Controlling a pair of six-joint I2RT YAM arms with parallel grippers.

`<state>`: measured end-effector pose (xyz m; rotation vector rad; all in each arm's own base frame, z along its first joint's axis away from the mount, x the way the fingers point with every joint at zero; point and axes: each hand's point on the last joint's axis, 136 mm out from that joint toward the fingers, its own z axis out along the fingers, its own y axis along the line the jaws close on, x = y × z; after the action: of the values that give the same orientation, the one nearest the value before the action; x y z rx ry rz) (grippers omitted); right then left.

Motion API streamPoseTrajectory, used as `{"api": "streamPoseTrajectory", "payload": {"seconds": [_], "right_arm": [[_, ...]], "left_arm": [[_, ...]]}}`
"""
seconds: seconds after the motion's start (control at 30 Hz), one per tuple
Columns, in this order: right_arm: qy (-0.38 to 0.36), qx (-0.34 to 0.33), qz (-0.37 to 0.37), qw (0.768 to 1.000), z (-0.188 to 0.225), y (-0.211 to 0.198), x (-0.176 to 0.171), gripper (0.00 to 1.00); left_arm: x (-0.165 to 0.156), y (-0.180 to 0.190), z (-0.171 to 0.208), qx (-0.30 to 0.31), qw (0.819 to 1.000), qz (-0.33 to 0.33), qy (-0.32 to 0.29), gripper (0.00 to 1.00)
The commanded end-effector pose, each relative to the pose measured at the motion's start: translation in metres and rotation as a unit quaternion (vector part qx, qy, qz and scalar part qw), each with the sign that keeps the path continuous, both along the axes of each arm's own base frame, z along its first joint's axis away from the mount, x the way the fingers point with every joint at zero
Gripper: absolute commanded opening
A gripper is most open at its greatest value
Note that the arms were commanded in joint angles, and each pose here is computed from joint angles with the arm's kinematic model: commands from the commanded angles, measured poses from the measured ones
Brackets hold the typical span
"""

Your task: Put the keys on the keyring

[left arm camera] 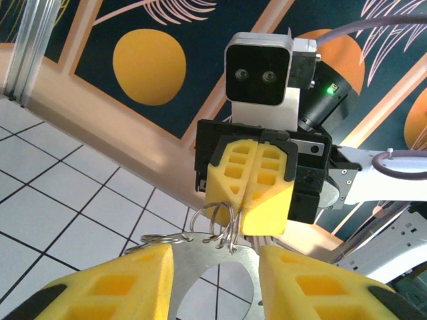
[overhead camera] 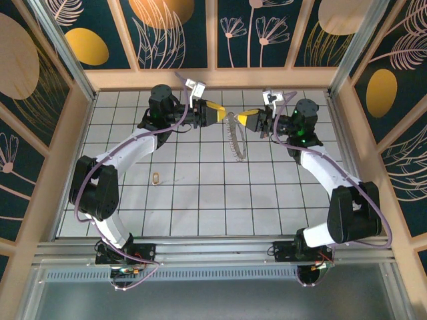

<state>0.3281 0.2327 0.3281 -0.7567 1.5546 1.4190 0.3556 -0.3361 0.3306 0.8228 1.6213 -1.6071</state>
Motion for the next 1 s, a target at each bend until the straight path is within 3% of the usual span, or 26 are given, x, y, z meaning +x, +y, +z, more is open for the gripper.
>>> {"api": "streamPoseTrajectory", "payload": {"seconds": [0.0, 0.97], "right_arm": [[-0.041, 0.01, 0.013, 0.999, 0.018, 0.005, -0.002, 0.0], [-0.033, 0.009, 0.012, 0.999, 0.014, 0.016, 0.008, 0.0]], "left_arm": [[-0.004, -0.004, 0.013, -0.018, 0.999, -0.024, -0.018, 0.38], [-0.017, -0.02, 0.01, -0.022, 0.998, -0.057, -0.014, 0.35]]}}
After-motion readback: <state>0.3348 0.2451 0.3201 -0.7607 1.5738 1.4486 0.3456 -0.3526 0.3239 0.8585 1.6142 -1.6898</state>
